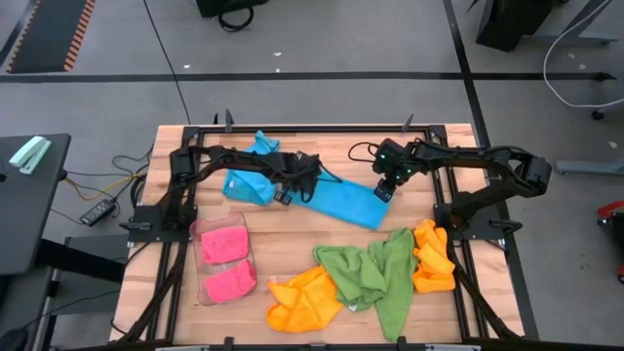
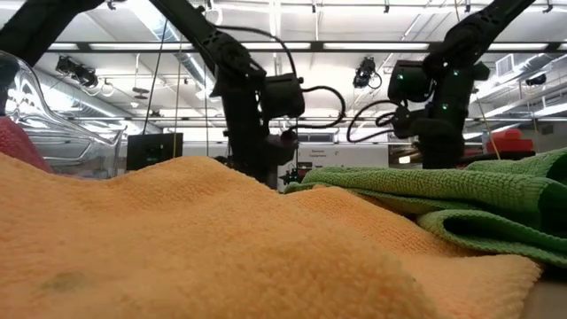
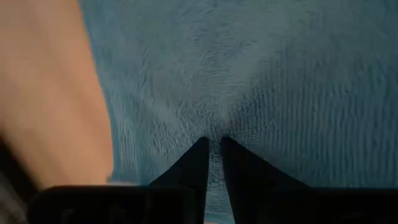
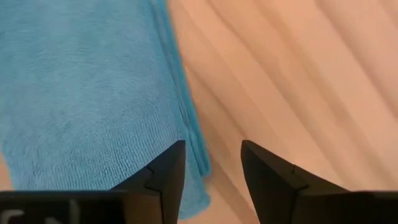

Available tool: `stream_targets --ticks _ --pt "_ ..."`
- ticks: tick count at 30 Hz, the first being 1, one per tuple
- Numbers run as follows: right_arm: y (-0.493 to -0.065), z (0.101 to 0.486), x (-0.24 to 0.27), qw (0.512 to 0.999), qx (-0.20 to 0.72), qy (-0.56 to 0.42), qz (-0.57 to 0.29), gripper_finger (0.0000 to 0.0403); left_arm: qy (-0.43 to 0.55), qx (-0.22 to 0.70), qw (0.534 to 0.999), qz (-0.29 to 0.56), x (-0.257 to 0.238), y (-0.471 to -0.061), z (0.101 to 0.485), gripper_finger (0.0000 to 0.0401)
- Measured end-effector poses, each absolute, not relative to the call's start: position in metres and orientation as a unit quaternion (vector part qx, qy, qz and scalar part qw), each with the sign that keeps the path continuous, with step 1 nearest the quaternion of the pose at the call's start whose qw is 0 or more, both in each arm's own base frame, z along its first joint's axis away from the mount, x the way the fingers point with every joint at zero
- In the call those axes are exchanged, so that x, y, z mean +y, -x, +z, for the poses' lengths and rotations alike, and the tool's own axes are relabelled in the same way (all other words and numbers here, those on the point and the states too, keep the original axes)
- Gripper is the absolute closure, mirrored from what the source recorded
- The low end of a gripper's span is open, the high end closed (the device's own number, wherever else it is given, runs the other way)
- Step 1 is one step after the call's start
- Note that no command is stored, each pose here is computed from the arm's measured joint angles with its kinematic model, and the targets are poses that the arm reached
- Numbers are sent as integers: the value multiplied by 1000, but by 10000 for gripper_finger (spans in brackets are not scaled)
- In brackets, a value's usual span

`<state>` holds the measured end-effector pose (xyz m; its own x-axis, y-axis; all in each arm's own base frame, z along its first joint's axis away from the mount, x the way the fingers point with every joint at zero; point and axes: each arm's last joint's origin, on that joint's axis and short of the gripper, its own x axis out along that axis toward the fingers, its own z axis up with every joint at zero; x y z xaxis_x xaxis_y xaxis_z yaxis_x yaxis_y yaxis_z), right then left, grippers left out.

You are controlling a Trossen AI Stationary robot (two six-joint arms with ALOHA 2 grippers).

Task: Fold microfiber towels
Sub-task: Fold the bottom blue microfiber cloth

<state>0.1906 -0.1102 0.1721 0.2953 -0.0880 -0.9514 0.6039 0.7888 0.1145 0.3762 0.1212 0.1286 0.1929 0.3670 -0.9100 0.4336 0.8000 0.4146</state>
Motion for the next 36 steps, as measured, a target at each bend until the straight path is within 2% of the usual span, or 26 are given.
stream_targets --ticks 4,8,13,17,20,22,26,31,36 --pt "-195 181 -113 780 540 -225 -221 237 -336 613 715 26 146 -378 129 346" --pt "-199 186 -115 789 535 -211 -214 237 -354 596 707 138 164 -381 140 353" --pt "-199 187 -115 796 538 -190 -201 237 -361 571 719 163 162 -376 172 363" --pt "-200 187 -114 803 544 -166 -181 237 -329 539 770 93 148 -372 192 369" --pt "-206 188 -106 816 540 -154 -138 237 -248 506 826 1 137 -372 191 373" --pt "-210 188 -97 822 539 -153 -100 237 -208 499 841 -34 130 -375 184 376" --pt "-219 188 -76 828 541 -139 -46 237 -186 538 821 -49 125 -376 160 382" --pt "-229 189 -47 836 537 -110 3 237 -218 587 779 20 143 -376 136 389" --pt "-234 189 -28 837 537 -108 15 237 -270 606 744 78 161 -374 130 388"
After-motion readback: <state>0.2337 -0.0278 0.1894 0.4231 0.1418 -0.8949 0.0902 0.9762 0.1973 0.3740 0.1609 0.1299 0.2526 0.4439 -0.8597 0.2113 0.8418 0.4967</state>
